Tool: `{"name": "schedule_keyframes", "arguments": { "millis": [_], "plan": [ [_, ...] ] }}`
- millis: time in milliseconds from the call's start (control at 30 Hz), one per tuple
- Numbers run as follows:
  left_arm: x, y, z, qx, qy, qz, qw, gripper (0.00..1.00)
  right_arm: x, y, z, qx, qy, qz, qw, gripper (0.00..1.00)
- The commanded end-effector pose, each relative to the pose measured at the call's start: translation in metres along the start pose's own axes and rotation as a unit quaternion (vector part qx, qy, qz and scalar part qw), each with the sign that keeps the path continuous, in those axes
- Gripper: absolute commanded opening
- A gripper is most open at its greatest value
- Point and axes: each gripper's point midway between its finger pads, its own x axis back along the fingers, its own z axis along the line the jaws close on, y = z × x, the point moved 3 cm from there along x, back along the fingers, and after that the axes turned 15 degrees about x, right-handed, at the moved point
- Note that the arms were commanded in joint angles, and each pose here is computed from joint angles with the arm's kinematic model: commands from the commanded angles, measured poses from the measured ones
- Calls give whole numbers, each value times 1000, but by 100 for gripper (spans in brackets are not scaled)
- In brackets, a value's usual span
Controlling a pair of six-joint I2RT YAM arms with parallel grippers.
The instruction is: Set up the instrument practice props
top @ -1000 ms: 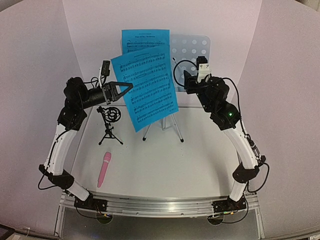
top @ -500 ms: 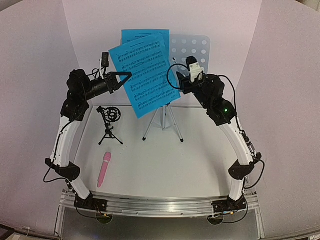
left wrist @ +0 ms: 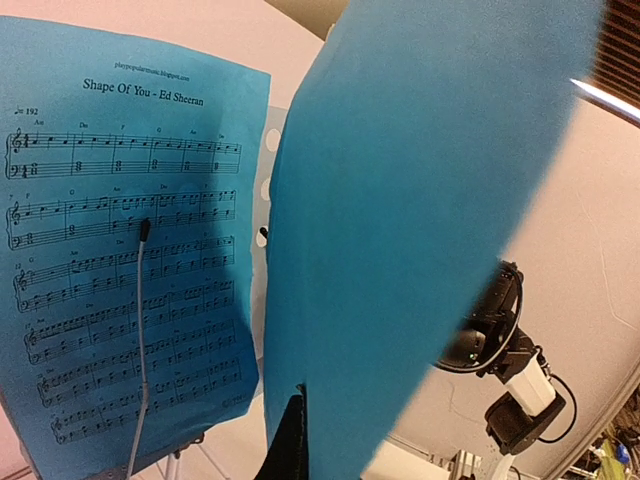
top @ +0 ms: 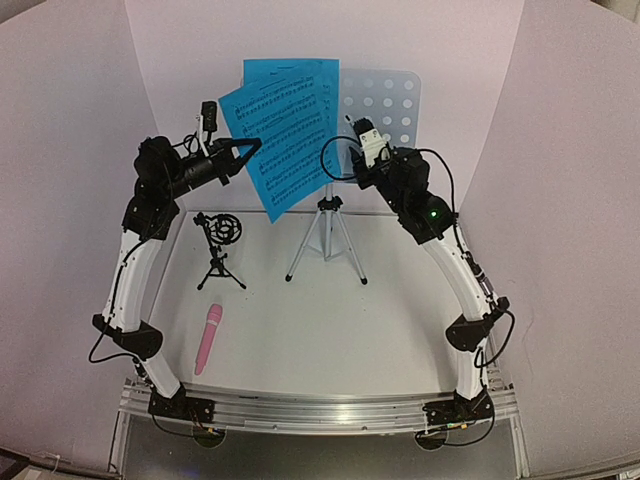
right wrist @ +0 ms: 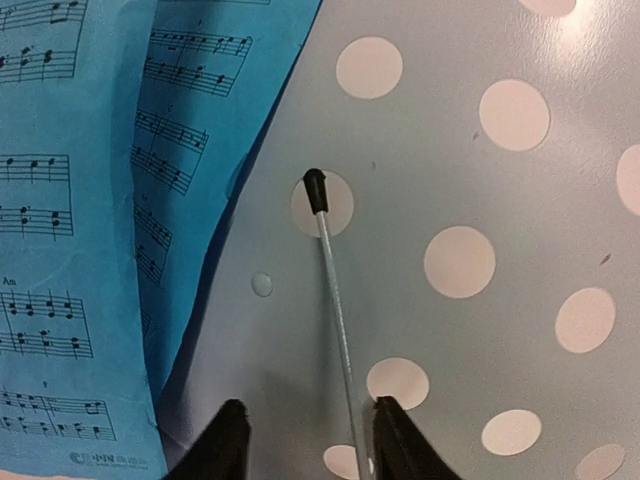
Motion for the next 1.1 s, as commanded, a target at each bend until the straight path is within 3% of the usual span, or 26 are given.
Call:
{"name": "schedule_keyframes", "arguments": {
  "millis": [0,133,333,1067],
  "plan": [
    [-1,15,-7,-64,-12,-31,997,0,5,15,-17,0,-31,-23,999,25],
    [-4,19,-4,-92,-9,-42,995,0,7,15,-21,-8,-46,-27,999,12],
    [-10,34,-5,-141,-16,-82,987,0,9,15,-21,-15,-47,-32,998,0],
    [-28,40,14,-176,-11,-112,978,0,32,49,-42,-108,-67,-165,978,0]
  ]
}}
